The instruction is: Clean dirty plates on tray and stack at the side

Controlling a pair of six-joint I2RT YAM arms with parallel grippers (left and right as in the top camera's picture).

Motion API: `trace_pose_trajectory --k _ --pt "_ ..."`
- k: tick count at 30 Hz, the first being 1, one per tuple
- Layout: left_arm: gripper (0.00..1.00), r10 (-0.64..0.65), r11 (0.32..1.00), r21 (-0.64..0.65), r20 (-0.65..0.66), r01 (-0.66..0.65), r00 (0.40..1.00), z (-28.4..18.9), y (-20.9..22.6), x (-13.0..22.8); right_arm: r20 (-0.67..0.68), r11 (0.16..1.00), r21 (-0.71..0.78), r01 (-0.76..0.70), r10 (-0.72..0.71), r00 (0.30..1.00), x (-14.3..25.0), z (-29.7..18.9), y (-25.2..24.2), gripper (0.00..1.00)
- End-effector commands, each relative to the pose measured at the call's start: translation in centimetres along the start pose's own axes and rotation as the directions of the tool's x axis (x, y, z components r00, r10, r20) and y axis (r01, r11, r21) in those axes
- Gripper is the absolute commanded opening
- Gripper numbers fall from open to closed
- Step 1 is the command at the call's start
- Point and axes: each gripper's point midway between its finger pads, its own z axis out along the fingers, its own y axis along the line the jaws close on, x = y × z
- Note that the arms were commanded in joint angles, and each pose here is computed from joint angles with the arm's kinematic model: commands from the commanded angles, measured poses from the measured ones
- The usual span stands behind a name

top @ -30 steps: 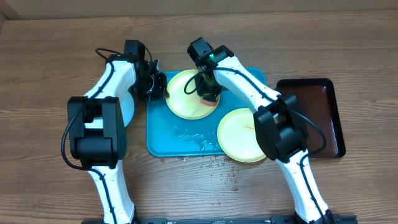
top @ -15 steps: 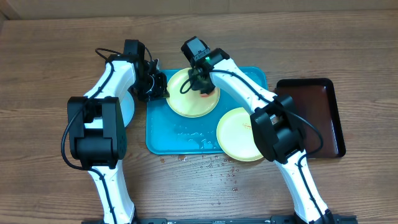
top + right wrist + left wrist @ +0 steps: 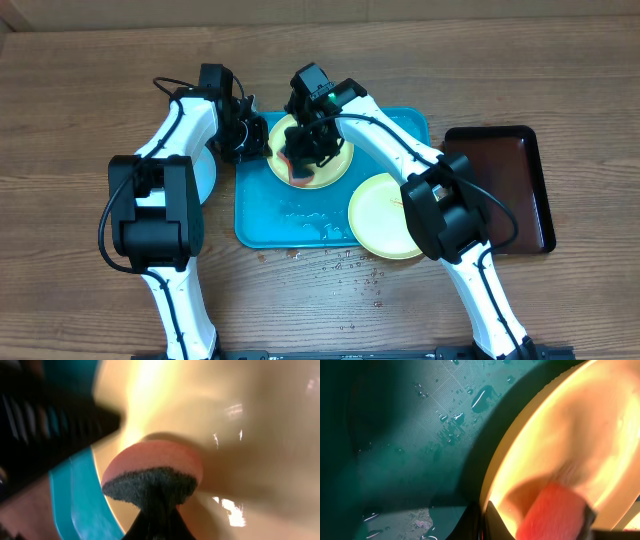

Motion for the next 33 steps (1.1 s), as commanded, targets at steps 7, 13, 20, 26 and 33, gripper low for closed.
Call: trace_pose_trajectory --k 7,13,20,26,33 --pt "0.04 -0.008 1.0 -0.001 -0.007 0.008 1.0 0.3 0.4 0.0 -0.012 0.944 0.328 -0.033 0.039 0.999 0.4 -2.0 -8.7 0.04" --pt "0.04 -0.004 1.0 -0.002 -0.007 0.004 1.0 0.3 0.4 0.0 0.056 0.865 0.498 -0.058 0.035 0.998 -0.9 -3.9 -12.7 0.04" --pt "0.04 -0.009 0.999 -0.043 -0.009 0.009 1.0 0.2 1.1 0.2 0.154 0.839 0.539 -0.074 -0.012 0.988 -3.4 -4.5 -13.2 0.04" --pt "0.04 -0.012 0.998 -0.054 -0.013 0.011 1.0 0.2 1.3 0.3 0.218 0.926 0.376 -0.04 -0.047 0.975 -5.5 -2.9 -9.5 0.04" --pt "0.04 -0.012 0.998 -0.054 -0.012 0.011 1.0 0.2 1.3 0.3 0.156 0.992 0.103 0.066 -0.082 0.984 -4.2 -0.5 -2.6 0.04"
